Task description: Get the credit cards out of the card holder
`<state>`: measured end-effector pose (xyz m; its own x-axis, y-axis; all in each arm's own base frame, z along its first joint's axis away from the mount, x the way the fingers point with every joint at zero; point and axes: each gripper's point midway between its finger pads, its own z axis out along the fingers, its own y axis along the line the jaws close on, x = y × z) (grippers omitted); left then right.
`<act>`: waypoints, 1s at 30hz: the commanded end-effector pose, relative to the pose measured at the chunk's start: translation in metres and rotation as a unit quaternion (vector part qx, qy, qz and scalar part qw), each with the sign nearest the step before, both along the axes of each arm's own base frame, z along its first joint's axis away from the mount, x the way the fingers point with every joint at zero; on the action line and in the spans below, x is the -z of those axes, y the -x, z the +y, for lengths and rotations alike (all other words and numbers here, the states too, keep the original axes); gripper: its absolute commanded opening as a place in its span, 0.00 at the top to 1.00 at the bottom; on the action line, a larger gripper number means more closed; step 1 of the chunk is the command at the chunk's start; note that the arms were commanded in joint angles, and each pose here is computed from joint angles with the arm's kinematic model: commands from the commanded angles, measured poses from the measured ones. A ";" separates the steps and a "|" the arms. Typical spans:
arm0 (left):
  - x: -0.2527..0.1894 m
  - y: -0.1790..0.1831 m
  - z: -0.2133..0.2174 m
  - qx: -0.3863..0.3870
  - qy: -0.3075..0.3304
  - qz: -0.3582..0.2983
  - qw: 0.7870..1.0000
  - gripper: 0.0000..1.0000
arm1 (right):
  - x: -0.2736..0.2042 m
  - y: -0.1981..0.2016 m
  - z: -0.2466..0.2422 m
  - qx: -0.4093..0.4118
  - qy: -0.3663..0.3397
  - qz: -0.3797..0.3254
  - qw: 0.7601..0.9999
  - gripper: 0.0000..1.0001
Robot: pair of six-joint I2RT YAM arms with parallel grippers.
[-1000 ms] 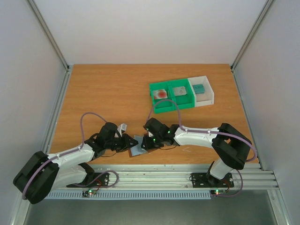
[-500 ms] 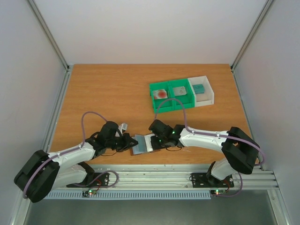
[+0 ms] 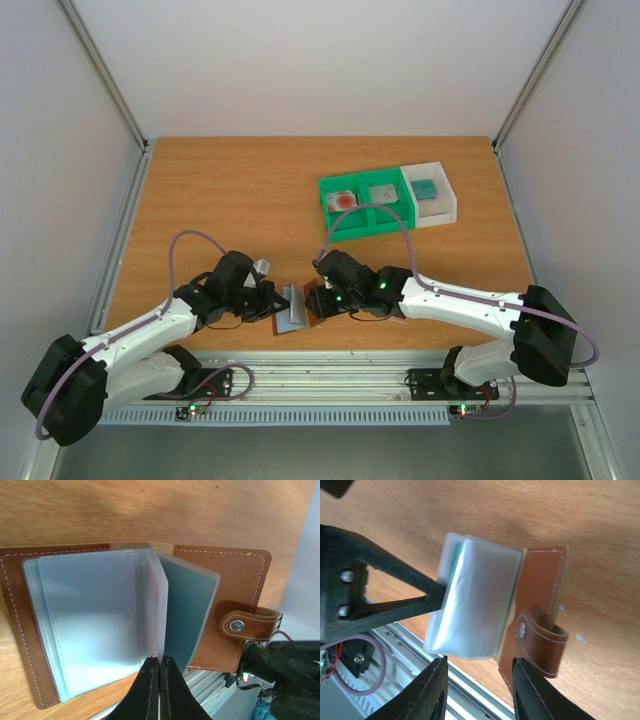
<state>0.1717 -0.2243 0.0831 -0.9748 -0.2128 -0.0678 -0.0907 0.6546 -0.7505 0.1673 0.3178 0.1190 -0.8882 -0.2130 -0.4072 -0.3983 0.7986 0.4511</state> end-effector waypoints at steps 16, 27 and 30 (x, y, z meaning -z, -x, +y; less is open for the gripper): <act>-0.002 0.003 -0.003 0.018 -0.035 0.007 0.999 0.95 | 0.011 0.022 0.051 -0.071 -0.031 0.005 0.997 0.46; 0.003 0.001 -0.009 0.010 -0.005 0.009 1.000 0.90 | 0.051 0.006 0.033 -0.023 0.016 -0.016 0.999 0.66; 0.005 0.001 -0.011 0.011 -0.001 0.010 1.000 0.91 | 0.056 0.005 0.028 -0.017 0.018 -0.013 1.000 0.69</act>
<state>0.1677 -0.2274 0.0776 -0.9802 -0.1933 -0.0421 -0.1051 0.6891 -0.7170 0.1527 0.3506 0.0620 -0.8721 -0.3046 -0.3829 -0.4577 0.7846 0.4182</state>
